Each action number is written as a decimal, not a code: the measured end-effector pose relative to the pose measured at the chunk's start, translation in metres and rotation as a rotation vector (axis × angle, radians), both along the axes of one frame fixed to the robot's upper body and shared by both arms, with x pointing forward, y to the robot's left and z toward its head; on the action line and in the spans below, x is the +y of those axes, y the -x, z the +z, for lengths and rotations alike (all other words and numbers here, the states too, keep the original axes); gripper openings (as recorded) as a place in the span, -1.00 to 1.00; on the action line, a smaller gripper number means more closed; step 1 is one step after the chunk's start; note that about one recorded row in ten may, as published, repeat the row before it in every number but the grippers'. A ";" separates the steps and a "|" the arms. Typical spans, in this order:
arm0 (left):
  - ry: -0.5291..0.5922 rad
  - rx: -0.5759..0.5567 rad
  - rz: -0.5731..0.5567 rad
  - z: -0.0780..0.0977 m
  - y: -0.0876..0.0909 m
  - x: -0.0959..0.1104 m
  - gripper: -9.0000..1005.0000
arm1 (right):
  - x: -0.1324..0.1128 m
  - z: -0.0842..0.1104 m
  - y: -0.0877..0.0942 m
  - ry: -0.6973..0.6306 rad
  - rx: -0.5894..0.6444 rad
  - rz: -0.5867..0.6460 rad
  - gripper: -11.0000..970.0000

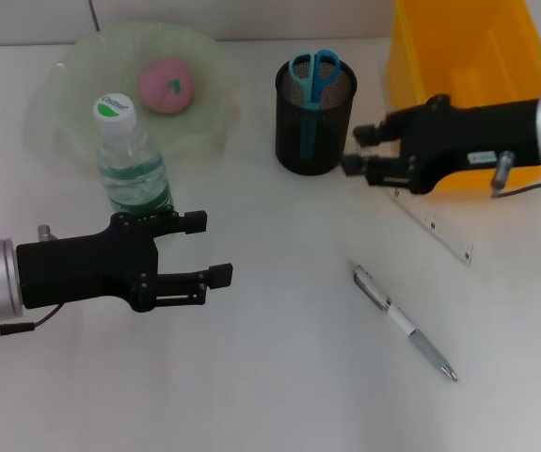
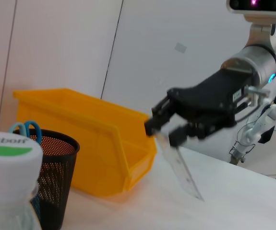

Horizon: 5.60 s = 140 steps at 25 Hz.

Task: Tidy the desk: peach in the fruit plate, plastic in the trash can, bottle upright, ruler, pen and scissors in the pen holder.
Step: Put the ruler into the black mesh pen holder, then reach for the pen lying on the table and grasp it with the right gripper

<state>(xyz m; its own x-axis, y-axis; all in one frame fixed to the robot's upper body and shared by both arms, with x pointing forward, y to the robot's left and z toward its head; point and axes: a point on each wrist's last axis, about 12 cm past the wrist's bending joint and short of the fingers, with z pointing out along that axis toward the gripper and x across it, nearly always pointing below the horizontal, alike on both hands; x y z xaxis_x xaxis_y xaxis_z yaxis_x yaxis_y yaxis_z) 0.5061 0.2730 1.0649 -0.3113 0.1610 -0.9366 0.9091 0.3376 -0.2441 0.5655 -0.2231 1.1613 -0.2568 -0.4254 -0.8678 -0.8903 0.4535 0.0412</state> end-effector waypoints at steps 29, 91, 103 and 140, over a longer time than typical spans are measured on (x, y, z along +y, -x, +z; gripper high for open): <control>0.129 -0.021 0.040 0.007 0.010 0.006 0.68 | 0.055 -0.033 -0.079 -0.727 -0.166 -0.425 -0.11; 0.004 0.001 -0.079 0.005 0.011 0.008 0.68 | 0.049 0.032 0.027 0.568 0.556 -0.319 0.58; 0.001 -0.025 -0.089 0.002 0.013 0.004 0.68 | 0.073 -0.011 0.022 0.588 0.605 -0.301 0.57; -0.022 -0.051 -0.070 -0.001 0.009 0.000 0.68 | 0.098 -0.038 0.012 0.710 0.524 -0.253 -0.13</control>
